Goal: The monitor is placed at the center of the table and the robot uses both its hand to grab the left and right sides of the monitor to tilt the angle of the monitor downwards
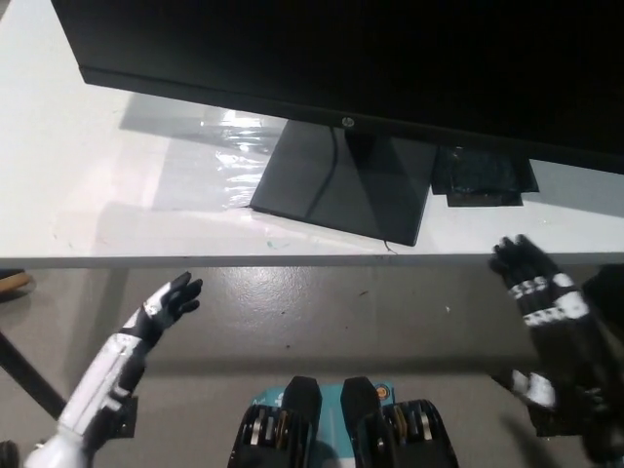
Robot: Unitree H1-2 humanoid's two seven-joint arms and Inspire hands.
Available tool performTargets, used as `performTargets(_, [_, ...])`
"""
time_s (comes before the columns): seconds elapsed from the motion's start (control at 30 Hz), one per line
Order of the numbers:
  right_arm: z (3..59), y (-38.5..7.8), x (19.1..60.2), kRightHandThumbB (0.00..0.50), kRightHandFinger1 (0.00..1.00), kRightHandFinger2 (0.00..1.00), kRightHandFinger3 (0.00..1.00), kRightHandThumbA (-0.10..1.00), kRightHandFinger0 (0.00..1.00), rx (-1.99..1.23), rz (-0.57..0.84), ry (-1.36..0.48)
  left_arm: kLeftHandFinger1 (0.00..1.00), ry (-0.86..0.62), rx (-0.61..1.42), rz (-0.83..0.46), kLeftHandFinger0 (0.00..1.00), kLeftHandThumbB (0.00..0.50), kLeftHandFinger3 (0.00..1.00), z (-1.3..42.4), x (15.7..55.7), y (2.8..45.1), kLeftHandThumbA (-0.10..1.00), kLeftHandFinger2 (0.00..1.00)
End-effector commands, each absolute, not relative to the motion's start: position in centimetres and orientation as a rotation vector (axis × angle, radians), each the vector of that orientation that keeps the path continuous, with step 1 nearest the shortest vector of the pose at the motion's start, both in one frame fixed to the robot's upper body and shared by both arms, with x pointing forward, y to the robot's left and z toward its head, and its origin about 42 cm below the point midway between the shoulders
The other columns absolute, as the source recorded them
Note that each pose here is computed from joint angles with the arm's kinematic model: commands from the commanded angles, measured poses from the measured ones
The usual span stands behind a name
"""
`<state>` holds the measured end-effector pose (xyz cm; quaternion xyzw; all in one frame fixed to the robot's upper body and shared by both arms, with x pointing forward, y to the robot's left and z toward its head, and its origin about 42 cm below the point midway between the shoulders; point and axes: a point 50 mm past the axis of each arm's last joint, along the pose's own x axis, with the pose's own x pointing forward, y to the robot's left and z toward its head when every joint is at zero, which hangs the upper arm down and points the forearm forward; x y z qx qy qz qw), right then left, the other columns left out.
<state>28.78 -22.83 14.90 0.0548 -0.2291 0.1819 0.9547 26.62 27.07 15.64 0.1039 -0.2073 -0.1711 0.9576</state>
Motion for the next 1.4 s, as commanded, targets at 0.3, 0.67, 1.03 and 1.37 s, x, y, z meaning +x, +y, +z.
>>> performTargets(0.3, [7.4,-18.7,34.2,0.417,1.0,1.0,1.0,1.0,1.0,0.032,0.228,-0.247,1.0,-0.294,0.247,-0.225,1.0,0.347,1.0,9.3,30.4,27.6,1.0,1.0])
performTargets(0.67, [5.9,-18.6,35.2,0.412,1.0,1.0,1.0,0.96,1.0,-0.01,0.218,-0.177,1.0,-0.246,0.28,-0.223,1.0,0.33,1.0,8.0,30.9,27.5,0.99,1.0])
performTargets(1.03, [6.1,-18.5,35.3,0.402,1.0,1.0,1.0,0.93,1.0,-0.037,0.227,-0.179,1.0,-0.242,0.294,-0.235,1.0,0.282,1.0,8.0,31.1,27.2,0.99,1.0])
performTargets(1.37, [6.2,-18.3,35.5,0.408,1.0,1.0,1.0,0.92,1.0,-0.054,0.236,-0.182,1.0,-0.241,0.307,-0.244,1.0,0.281,1.0,8.0,31.3,27.2,1.0,1.0])
